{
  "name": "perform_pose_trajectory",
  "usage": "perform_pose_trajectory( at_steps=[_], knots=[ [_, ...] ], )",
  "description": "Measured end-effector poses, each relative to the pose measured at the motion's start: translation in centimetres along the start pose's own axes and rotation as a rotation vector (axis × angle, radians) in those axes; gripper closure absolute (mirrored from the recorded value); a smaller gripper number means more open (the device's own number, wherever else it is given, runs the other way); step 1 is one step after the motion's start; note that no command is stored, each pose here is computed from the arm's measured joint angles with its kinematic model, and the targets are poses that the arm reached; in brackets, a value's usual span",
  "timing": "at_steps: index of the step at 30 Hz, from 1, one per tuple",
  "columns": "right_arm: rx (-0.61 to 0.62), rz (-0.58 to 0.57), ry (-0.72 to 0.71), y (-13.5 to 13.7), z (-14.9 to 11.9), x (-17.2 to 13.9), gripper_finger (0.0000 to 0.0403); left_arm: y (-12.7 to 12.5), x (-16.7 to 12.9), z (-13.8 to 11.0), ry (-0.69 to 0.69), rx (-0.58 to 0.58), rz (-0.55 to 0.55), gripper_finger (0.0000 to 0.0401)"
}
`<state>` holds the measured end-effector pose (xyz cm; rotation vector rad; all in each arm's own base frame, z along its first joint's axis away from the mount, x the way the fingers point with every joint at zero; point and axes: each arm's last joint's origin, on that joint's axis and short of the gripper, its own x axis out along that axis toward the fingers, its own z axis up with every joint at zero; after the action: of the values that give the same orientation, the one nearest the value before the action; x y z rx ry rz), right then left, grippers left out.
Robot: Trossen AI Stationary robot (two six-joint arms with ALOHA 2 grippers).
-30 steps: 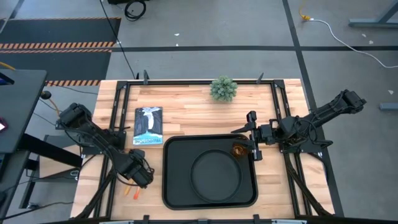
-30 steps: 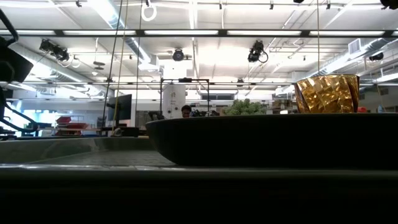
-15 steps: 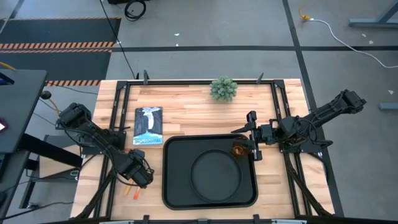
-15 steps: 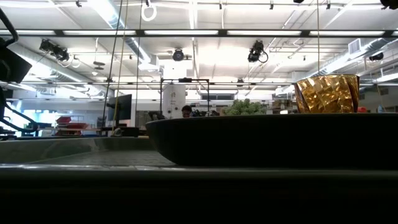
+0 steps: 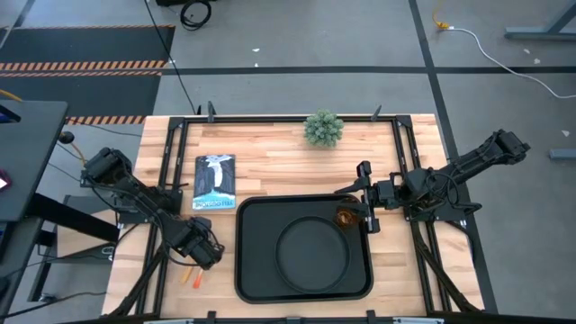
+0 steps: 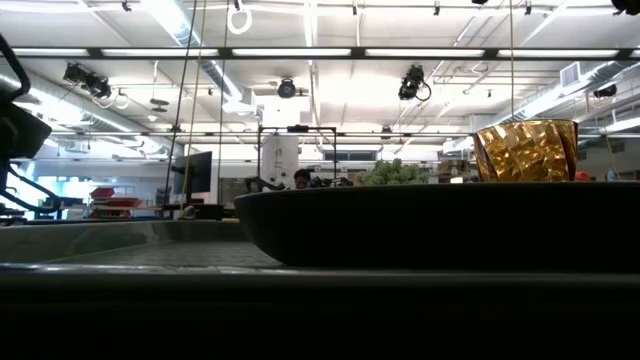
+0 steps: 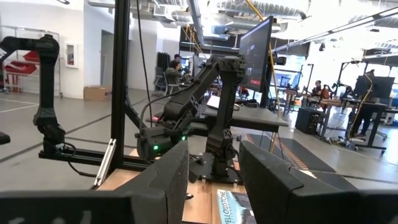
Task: Pick and place plate/cup/fork/spoon on tray
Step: Put the orange spoon on the black tray
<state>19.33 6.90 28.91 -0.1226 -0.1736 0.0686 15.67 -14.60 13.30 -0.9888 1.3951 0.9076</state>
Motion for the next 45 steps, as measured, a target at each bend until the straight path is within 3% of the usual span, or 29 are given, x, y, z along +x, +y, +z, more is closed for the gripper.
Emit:
perform_pose_trajectory(
  at_steps=[4,12,19,35,39,45],
  knots=[
    [0.004,0.000,0.000,0.0,0.0,0.0,0.0254,0.0,0.0,0.0,-0.005,0.006,-0.007,0.0394],
    [0.001,0.002,0.009,0.0,-0.1,0.0,0.0254,0.3,0.3,0.2,-0.013,0.013,0.006,0.0398],
    [0.001,0.002,0.008,0.0,-0.1,0.0,0.0254,0.5,-0.7,0.5,-0.058,0.043,0.108,0.0400],
    [0.003,0.001,0.004,0.0,0.0,0.0,0.0254,0.0,-1.4,0.6,-0.049,0.051,0.100,0.0400],
    [0.004,0.000,-0.001,0.0,0.0,0.0,0.0254,0.1,-1.6,0.6,-0.015,0.052,0.110,0.0381],
    [0.013,0.000,-0.001,0.0,0.0,0.0,0.0254,0.9,-2.5,-0.4,0.035,0.067,0.110,0.0318]
  ],
)
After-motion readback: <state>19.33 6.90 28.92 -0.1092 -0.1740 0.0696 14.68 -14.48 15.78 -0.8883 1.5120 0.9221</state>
